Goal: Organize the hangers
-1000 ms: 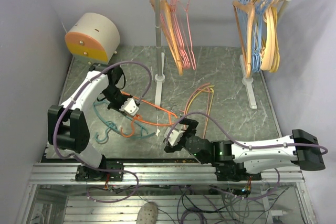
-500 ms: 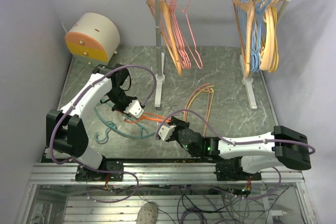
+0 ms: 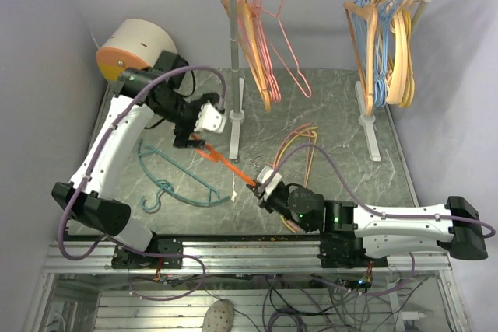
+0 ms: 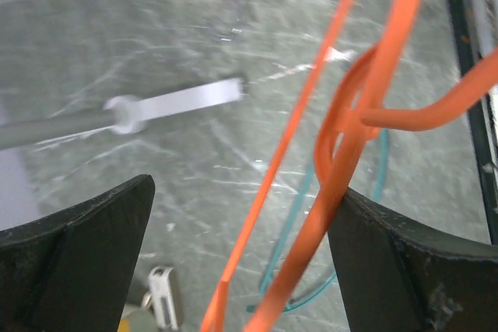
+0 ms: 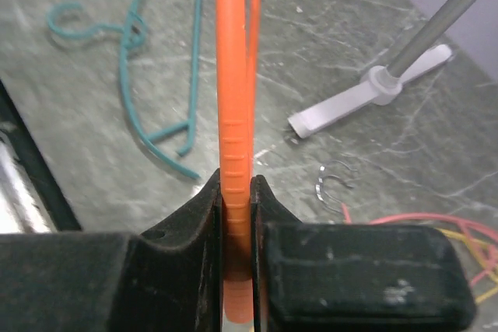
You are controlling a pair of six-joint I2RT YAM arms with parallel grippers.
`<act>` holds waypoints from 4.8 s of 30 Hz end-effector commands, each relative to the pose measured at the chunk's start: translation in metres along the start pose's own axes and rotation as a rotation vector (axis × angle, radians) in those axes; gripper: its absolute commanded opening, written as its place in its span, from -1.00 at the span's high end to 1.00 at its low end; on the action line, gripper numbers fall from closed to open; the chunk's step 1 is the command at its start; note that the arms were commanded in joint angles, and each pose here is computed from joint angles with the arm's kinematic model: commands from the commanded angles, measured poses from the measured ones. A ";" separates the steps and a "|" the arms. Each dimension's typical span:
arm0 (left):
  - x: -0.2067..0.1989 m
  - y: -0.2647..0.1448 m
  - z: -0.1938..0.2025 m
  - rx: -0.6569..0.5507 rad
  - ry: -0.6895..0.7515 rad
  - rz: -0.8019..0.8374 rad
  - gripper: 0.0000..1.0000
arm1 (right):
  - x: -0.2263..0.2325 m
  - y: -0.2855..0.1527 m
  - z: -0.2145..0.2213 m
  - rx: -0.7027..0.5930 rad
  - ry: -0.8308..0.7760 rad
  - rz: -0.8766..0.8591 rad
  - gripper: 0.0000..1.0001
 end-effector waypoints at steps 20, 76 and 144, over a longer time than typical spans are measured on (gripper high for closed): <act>0.066 -0.226 -0.080 -0.469 -0.826 -1.490 -0.98 | 0.062 -0.062 0.022 0.350 0.555 0.160 1.00; 0.045 -0.249 0.000 -0.323 -1.150 -1.831 -0.94 | -0.273 0.052 -0.012 0.235 0.407 0.602 1.00; 0.054 -0.231 0.020 -0.278 -1.164 -1.705 -0.89 | -0.305 0.105 -0.054 0.146 0.406 0.378 1.00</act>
Point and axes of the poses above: each gripper's point midway between its finger pads, its own y axis out along the fingers, its own x axis along the line the jaws close on, z = x × y, the point moved 6 cm from there along -y, back along the fingers, and after that the axes turned 15 degrees about -y, right-handed, at the moved point
